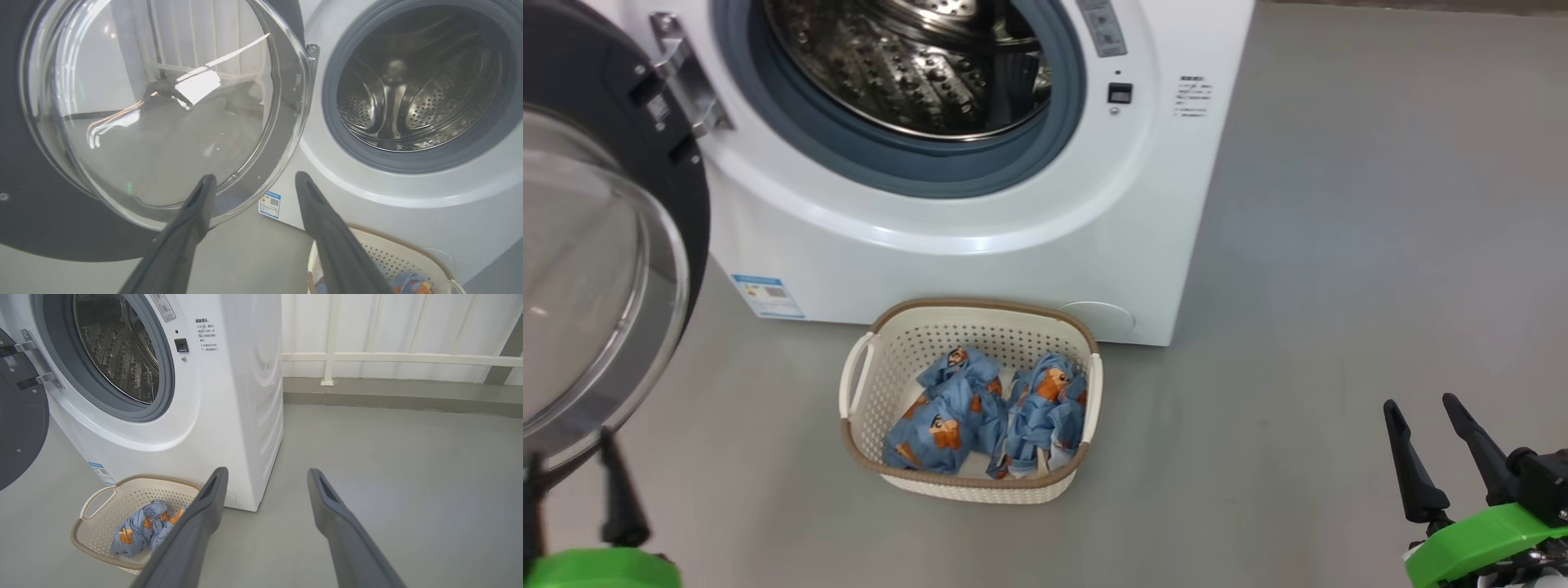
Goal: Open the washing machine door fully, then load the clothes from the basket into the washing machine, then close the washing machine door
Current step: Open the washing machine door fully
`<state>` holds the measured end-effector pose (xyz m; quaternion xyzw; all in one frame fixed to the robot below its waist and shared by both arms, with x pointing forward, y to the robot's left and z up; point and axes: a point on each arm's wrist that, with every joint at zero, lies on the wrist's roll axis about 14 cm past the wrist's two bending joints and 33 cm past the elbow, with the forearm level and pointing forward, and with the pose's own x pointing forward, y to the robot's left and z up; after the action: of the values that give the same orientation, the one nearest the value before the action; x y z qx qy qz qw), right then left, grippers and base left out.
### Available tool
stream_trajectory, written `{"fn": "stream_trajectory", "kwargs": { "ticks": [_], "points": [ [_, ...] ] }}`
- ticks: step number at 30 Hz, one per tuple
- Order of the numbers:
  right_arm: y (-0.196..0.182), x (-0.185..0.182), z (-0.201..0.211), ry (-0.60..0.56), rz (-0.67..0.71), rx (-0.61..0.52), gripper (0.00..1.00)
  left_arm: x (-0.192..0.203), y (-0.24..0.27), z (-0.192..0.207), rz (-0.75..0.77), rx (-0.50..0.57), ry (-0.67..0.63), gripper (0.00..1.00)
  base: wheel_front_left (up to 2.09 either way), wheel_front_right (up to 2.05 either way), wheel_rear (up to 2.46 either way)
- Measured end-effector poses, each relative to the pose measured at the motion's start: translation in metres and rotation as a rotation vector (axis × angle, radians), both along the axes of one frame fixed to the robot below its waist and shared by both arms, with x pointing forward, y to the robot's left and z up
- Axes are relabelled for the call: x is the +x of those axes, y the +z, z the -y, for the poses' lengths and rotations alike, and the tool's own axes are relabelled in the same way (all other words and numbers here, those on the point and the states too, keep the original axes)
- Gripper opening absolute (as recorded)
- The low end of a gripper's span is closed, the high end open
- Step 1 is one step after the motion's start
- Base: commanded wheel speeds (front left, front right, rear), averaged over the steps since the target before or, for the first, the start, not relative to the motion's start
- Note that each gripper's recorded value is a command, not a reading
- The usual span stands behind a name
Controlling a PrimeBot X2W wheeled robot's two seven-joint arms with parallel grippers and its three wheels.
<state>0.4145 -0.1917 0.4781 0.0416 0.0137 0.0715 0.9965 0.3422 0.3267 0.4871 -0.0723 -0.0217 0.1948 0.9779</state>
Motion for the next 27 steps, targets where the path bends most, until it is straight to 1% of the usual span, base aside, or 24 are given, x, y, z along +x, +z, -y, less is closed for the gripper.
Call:
{"fn": "stream_trajectory", "kwargs": {
  "ticks": [10,22,27],
  "points": [
    [0.005,-0.016,0.024,-0.068,0.01,-0.004,1.0,0.023,-0.003,0.063,0.002,-0.026,-0.24,1.0,0.0,0.0,0.0],
    [0.011,-0.037,0.053,-0.154,0.022,-0.003,1.0,0.041,0.003,0.113,0.018,-0.023,-0.426,1.0,0.0,0.0,0.0],
    [0.012,-0.045,0.063,-0.186,0.025,-0.003,1.0,0.044,0.003,0.129,0.02,-0.036,-0.479,1.0,0.0,0.0,0.0]
  ]
}}
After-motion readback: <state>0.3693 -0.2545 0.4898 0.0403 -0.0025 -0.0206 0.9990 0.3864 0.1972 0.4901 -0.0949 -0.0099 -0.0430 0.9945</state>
